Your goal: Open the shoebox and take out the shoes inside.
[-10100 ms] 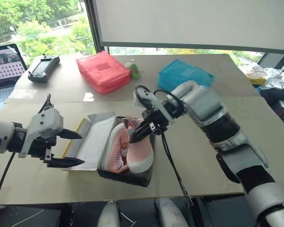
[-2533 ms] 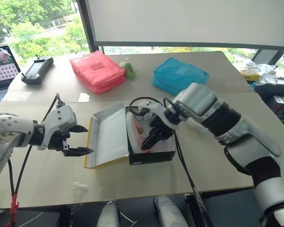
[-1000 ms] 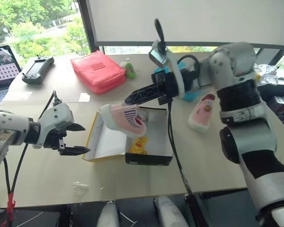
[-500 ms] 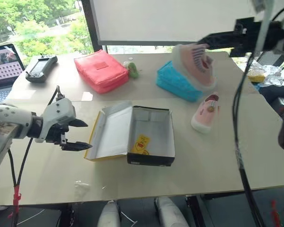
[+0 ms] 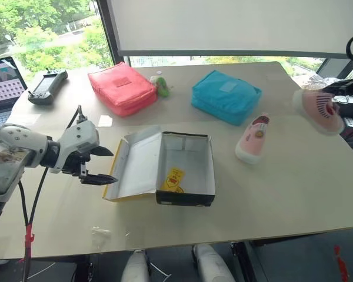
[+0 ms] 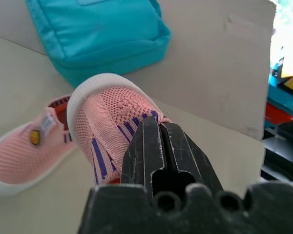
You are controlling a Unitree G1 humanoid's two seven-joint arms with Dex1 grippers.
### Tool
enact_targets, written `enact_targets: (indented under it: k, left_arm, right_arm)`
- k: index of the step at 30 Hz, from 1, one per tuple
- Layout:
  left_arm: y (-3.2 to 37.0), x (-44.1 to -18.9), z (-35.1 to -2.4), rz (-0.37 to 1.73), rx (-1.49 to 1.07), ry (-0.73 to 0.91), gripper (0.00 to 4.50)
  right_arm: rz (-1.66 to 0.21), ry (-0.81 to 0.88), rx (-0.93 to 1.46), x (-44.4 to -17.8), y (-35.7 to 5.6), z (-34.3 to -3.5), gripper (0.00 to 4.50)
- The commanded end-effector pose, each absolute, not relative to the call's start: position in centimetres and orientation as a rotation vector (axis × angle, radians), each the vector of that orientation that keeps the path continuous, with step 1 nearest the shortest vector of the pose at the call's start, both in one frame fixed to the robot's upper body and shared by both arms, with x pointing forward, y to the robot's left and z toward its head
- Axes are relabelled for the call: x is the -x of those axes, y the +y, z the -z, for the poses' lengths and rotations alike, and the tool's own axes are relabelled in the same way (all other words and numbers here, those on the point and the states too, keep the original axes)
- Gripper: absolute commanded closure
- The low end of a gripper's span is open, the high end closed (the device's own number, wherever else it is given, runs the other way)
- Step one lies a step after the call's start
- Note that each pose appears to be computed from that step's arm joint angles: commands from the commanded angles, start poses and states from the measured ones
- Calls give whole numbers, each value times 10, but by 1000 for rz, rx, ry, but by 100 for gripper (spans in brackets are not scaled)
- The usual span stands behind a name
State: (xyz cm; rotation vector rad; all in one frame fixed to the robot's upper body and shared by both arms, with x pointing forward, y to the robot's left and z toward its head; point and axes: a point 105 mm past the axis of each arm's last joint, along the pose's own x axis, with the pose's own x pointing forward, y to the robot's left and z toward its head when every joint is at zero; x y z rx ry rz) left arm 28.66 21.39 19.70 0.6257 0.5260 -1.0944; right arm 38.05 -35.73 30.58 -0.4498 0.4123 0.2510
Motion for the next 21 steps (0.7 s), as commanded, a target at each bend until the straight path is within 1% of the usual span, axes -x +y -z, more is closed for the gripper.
enact_targets:
  k: [1,4,6,8,10,12,13,14,16,19,21]
  left_arm:
    - [212,-288,-206,1089,-657,498,0]
    - [211,-289,-206,1093,-663,497,0]
    - [211,-290,-207,1091,-665,496,0]
    - [211,-291,-207,1085,-665,491,0]
    - [211,-291,-207,1084,-665,492,0]
    - [212,-288,-205,1082,-655,498,0]
    - [212,-287,-204,1081,-650,501,0]
    - [212,-286,-203,1080,-648,503,0]
    - [214,-284,-201,1066,-632,506,0]
    - [218,-280,-199,1048,-600,508,0]
    - [218,-278,-200,1045,-569,498,0]
  right_arm:
    - [-271,513,543,-381,-363,-274,447]
    - [-362,663,695,-381,-361,-231,447]
    - [-400,719,735,-381,-357,-215,447]
    - [-483,763,676,-386,-337,-197,447]
    - [-503,751,593,-391,-323,-195,447]
    - [-529,703,615,-397,-314,-200,388]
    - [-548,692,628,-397,-311,-201,373]
    - [-560,686,634,-397,-309,-202,342]
    - [-569,666,631,-396,-308,-212,270]
    - [-561,671,700,-387,-318,-230,167]
    - [-563,667,727,-382,-321,-240,86]
